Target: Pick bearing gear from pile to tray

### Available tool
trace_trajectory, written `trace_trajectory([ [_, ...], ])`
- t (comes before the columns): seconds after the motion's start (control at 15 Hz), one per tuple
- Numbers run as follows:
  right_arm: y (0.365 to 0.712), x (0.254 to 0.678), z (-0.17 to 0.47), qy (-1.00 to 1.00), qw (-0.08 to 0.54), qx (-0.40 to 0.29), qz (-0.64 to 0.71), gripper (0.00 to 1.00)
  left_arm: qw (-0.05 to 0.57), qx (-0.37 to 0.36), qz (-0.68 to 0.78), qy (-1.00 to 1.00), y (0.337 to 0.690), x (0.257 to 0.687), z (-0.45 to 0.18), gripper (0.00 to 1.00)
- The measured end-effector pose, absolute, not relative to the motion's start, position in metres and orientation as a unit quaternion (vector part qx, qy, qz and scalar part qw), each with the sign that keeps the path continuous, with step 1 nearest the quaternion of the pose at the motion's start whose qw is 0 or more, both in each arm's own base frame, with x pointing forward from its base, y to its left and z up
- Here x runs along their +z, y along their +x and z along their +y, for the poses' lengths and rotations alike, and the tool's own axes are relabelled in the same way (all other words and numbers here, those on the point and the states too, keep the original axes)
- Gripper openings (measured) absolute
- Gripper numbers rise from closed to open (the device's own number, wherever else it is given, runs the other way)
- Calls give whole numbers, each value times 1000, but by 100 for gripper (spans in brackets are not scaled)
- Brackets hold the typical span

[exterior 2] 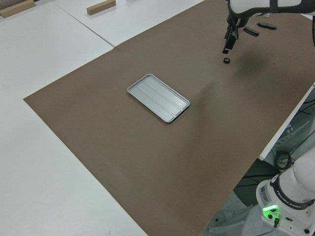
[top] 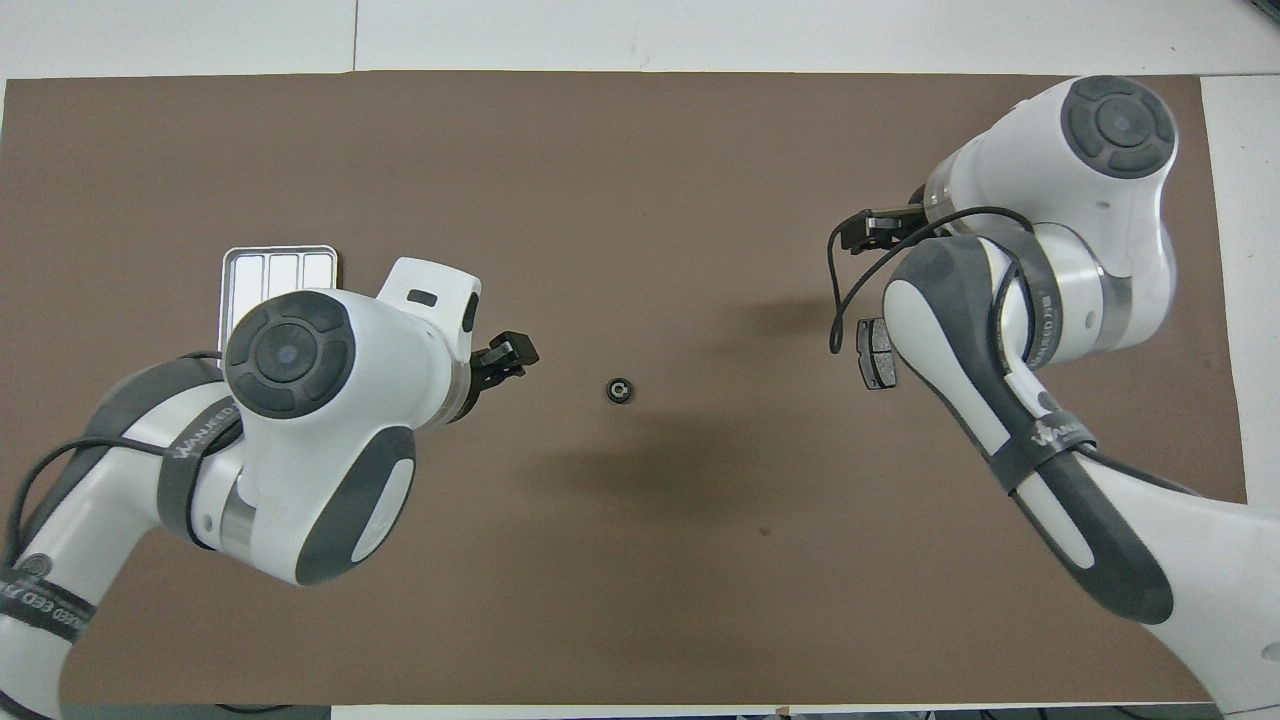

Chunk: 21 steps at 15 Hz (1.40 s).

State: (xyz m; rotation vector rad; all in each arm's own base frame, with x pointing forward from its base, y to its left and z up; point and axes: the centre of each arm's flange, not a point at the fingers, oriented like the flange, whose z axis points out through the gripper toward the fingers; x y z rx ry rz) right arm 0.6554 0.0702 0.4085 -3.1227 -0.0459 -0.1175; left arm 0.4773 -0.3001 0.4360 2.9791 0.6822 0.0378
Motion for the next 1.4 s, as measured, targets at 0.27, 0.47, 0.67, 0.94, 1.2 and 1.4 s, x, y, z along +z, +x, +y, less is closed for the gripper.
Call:
trace_trajectory([
  [0.27, 660, 387, 27, -999, 3, -38, -23, 100, 40, -3, 249, 968, 481, 409, -363, 100],
  [0.47, 659, 365, 27, -999, 2, -33, -26, 90, 27, -17, 256, 966, 494, 360, -416, 100],
  [0.67, 661, 357, 31, -999, 3, -37, -29, 90, 17, -23, 255, 967, 500, 327, -427, 100],
  [0.94, 660, 338, 32, -999, 3, -35, -30, 90, 3, -28, 255, 967, 497, 311, -420, 100],
  [1.2, 653, 322, 30, -999, 3, -24, -35, 90, 3, -27, 254, 967, 492, 298, -418, 100],
  [1.4, 650, 314, 24, -999, 2, -27, -41, 90, 10, -21, 255, 967, 487, 285, -414, 100],
])
